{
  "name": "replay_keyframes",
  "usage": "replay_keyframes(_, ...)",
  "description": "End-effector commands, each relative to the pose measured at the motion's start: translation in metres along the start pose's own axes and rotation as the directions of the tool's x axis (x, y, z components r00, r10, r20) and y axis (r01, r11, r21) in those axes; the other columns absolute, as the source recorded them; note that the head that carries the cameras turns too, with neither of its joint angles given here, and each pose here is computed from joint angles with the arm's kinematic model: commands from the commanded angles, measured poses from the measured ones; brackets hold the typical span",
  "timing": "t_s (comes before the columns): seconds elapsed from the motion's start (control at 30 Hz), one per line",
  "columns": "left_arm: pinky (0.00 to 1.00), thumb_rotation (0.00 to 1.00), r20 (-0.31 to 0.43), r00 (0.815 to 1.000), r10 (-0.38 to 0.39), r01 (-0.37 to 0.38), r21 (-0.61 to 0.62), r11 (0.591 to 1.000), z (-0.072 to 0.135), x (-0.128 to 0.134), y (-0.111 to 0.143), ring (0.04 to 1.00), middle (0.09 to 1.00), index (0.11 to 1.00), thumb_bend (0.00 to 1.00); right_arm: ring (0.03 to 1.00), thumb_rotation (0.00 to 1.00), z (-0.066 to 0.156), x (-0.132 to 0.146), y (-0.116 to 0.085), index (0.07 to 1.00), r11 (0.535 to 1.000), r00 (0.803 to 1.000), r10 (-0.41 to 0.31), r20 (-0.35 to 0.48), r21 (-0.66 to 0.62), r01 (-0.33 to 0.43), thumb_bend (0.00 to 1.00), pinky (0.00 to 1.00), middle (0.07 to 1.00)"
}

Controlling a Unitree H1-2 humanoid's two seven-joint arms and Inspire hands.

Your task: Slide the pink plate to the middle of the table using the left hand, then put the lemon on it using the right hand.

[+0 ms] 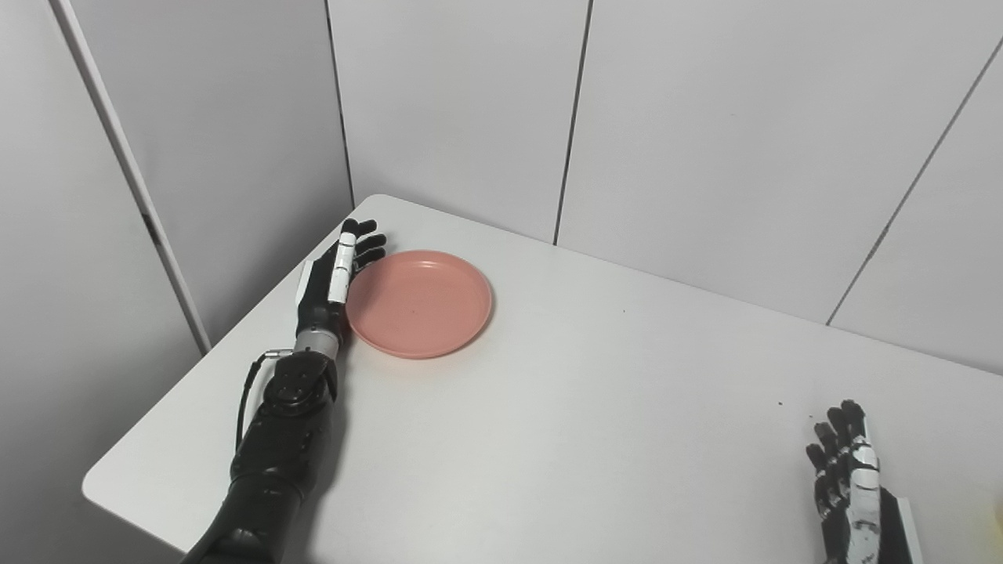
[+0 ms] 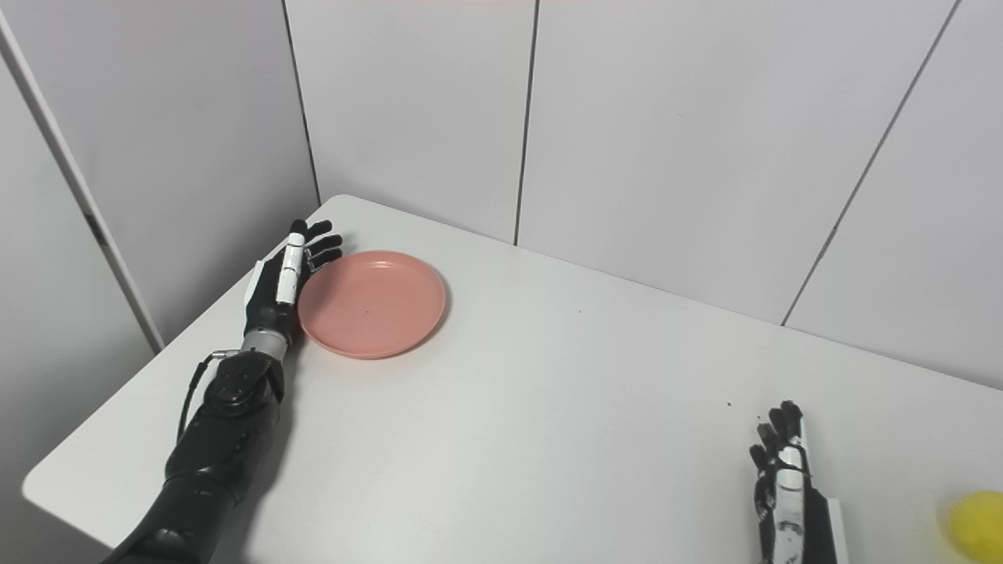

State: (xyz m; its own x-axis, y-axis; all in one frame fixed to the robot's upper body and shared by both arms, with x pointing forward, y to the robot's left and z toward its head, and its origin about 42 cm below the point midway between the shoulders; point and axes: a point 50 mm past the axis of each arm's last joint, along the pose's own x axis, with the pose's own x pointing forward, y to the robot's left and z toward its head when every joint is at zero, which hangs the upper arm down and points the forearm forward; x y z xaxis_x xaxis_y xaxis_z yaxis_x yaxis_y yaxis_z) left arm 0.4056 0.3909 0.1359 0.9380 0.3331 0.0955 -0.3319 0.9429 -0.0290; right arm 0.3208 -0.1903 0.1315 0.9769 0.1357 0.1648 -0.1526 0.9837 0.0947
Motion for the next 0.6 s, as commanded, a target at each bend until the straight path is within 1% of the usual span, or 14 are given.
replay_keyframes(0.0,0.76,1.0,0.027,0.998,-0.064,0.064,-0.002,0.998,0.008,0.002,-0.019,0.782,0.776,0.768,0.69,1.0,1.0,0.015,0.007,0.003,1.0,1.0,0.999,0.001,0.053,0.007,-0.001,0.66,1.0,1.0)
replay_keyframes(0.17,0.76,1.0,0.025,0.996,-0.086,0.087,-0.018,0.996,0.009,-0.001,-0.028,0.781,0.776,0.764,0.68,1.0,1.0,0.015,0.007,0.003,1.0,1.0,0.999,0.003,0.052,0.009,-0.003,0.66,1.0,1.0)
replay_keyframes(0.27,0.76,1.0,0.005,0.994,-0.111,0.111,-0.037,0.993,0.011,-0.004,-0.037,0.778,0.773,0.767,0.69,1.0,1.0,0.015,0.007,0.003,1.0,1.0,0.998,0.0,0.056,0.012,-0.001,0.66,1.0,1.0)
replay_keyframes(0.4,0.77,1.0,-0.014,0.989,-0.147,0.146,-0.077,0.986,0.011,-0.009,-0.049,0.781,0.779,0.773,0.68,1.0,1.0,0.015,0.007,0.003,1.0,1.0,0.999,-0.001,0.053,0.004,0.0,0.66,1.0,1.0)
replay_keyframes(0.57,0.77,1.0,-0.032,0.984,-0.174,0.17,-0.099,0.98,0.007,-0.015,-0.067,0.782,0.779,0.772,0.65,1.0,1.0,0.015,0.008,0.003,1.0,1.0,0.998,-0.004,0.058,0.009,0.004,0.65,1.0,1.0)
